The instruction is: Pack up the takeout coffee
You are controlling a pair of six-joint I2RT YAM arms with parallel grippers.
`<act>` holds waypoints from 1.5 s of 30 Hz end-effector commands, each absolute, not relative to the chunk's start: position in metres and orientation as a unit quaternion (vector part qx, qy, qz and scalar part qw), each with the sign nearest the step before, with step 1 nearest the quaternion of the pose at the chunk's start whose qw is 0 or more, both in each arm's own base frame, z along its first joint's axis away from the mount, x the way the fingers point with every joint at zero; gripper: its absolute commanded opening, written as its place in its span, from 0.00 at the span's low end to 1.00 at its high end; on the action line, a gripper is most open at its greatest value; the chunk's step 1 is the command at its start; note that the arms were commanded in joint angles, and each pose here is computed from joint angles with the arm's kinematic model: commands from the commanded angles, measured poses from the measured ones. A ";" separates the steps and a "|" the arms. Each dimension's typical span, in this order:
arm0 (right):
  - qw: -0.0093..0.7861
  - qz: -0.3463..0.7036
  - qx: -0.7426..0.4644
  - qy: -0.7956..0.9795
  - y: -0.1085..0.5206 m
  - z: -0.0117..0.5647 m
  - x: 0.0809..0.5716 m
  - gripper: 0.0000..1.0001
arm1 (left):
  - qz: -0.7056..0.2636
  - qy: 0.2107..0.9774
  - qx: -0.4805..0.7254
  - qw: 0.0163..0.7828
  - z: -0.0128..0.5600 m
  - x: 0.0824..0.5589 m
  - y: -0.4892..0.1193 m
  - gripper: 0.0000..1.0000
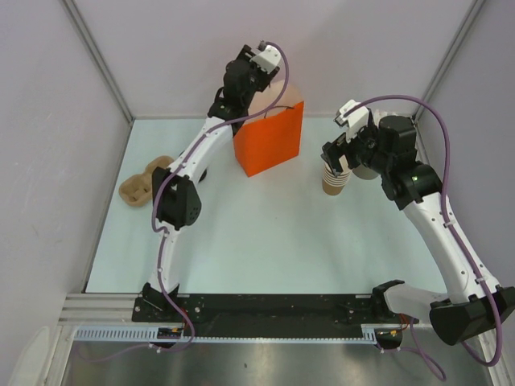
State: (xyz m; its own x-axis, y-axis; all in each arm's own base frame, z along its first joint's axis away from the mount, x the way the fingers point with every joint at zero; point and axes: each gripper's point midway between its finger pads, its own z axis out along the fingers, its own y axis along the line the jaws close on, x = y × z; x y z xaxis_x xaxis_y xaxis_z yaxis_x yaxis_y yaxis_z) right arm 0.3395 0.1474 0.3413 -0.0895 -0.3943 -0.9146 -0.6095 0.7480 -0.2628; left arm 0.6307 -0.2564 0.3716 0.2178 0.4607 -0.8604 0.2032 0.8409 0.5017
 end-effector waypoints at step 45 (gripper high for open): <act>0.401 0.119 -0.322 0.849 0.140 0.191 0.389 0.46 | -0.039 0.766 0.202 0.609 0.343 0.322 -0.067 1.00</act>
State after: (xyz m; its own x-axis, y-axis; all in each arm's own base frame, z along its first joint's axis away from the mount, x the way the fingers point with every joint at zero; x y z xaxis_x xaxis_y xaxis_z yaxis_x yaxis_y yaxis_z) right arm 0.3824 0.1359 0.1969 -0.4585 -0.4650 -0.7574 -0.6552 0.7526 -0.0655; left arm 0.3344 -0.0599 0.3504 -0.1672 0.3198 -0.9326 0.3038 0.9166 0.2599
